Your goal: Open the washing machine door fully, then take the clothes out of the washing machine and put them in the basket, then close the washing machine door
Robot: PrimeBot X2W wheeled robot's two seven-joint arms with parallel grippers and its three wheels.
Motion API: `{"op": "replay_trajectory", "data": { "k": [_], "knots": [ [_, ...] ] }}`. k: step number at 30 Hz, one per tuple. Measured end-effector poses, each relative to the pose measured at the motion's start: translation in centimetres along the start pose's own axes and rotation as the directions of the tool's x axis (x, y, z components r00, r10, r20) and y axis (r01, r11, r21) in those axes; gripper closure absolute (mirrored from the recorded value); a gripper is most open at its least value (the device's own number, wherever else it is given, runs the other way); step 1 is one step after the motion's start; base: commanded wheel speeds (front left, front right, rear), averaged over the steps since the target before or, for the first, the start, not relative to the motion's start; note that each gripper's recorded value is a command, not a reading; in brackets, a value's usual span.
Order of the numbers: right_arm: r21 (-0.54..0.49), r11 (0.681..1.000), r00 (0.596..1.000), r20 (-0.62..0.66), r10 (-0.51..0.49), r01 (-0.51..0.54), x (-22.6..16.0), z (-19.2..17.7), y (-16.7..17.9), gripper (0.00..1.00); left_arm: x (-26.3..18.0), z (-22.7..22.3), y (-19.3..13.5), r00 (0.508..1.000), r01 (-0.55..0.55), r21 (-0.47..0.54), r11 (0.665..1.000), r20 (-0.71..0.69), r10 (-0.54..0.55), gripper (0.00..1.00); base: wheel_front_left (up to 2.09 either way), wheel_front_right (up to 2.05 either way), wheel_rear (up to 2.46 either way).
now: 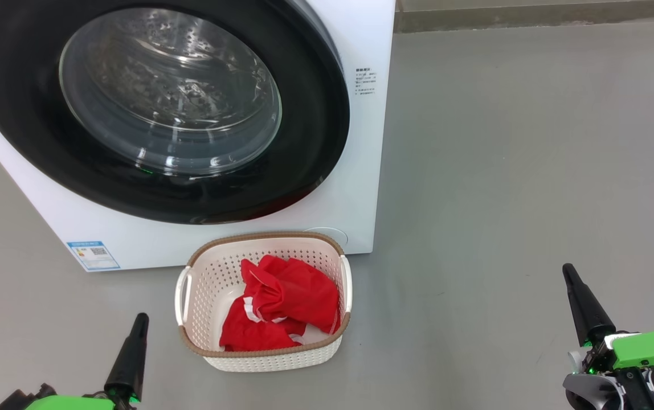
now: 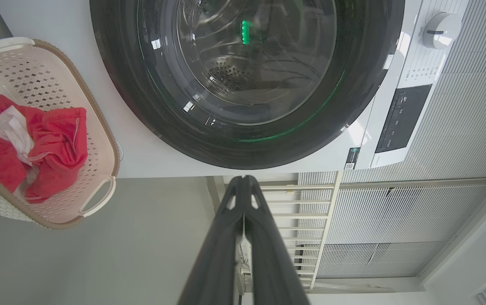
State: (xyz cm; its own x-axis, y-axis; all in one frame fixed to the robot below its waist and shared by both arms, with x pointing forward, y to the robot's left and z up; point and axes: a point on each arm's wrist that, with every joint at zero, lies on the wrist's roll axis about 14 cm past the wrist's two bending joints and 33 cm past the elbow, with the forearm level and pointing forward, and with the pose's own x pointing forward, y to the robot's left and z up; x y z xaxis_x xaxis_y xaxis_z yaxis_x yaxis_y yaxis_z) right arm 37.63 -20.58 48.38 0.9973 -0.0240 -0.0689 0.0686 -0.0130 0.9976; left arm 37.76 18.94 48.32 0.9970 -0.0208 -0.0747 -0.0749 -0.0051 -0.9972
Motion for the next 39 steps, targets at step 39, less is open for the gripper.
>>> {"op": "replay_trajectory", "data": {
  "k": [39],
  "knots": [
    [0.003,1.000,1.000,0.001,0.000,0.000,-0.01,0.02,-0.01,1.00,0.00,-0.01,0.00,1.000,0.000,0.000,1.000,0.000,0.000,1.00,0.00,0.00,0.00]
  ]
}}
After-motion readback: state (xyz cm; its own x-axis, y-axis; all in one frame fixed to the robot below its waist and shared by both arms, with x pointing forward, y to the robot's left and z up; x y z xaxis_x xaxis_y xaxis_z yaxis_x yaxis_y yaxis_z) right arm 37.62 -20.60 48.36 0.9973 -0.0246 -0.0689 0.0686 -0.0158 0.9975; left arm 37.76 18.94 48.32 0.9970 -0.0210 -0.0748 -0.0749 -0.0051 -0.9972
